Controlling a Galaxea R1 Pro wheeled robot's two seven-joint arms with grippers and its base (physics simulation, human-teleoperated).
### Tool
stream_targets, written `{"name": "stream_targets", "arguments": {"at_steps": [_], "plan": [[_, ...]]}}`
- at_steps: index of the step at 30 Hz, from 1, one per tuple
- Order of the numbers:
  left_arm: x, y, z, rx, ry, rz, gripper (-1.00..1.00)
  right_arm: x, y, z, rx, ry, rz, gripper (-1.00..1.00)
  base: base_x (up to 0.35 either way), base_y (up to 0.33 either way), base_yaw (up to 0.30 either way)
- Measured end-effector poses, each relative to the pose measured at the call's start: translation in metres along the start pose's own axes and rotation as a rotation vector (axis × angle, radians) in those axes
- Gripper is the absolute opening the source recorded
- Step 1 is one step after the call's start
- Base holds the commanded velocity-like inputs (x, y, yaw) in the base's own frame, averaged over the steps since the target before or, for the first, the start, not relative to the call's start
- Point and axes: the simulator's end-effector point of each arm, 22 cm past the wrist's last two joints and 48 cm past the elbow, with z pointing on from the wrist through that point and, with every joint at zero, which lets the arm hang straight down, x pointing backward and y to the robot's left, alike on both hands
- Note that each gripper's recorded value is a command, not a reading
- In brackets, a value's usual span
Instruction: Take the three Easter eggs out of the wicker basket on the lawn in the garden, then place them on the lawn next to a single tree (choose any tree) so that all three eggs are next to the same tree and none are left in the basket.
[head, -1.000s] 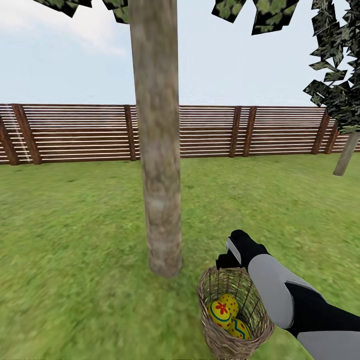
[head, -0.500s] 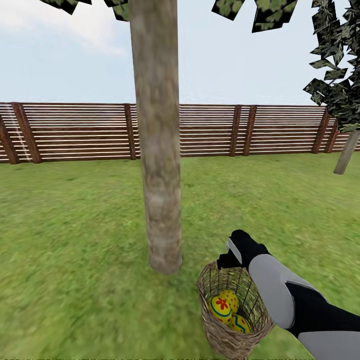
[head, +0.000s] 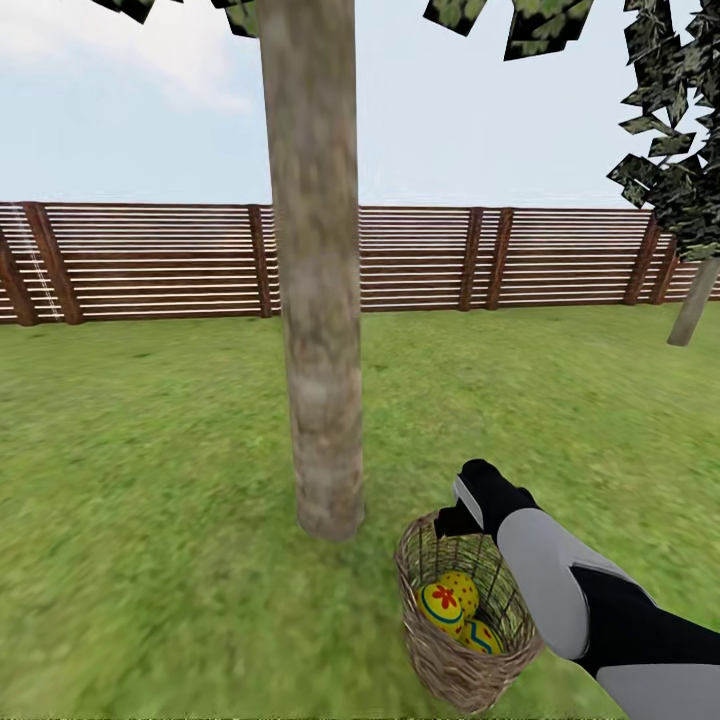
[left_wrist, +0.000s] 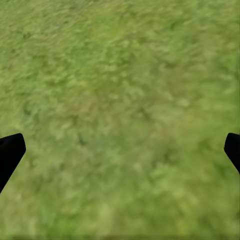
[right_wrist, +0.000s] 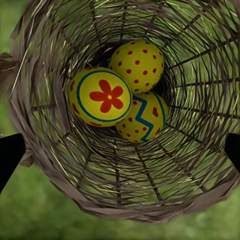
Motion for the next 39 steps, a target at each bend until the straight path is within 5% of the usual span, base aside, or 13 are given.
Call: {"name": "stream_targets", "arguments": {"at_steps": [34,39], "plan": [[0.07,-0.004,0.033,0.0,-0.002,0.0,1.0,0.04,0.011,0.064,-0.007,-0.005,-0.002,1.0,0.0,0.0,0.0],[0.046,-0.004,0.028,-0.005,-0.068,0.005,1.0,0.045,0.012,0.075,-0.008,0.006,-0.002,1.0,0.0,0.0,0.0]]}}
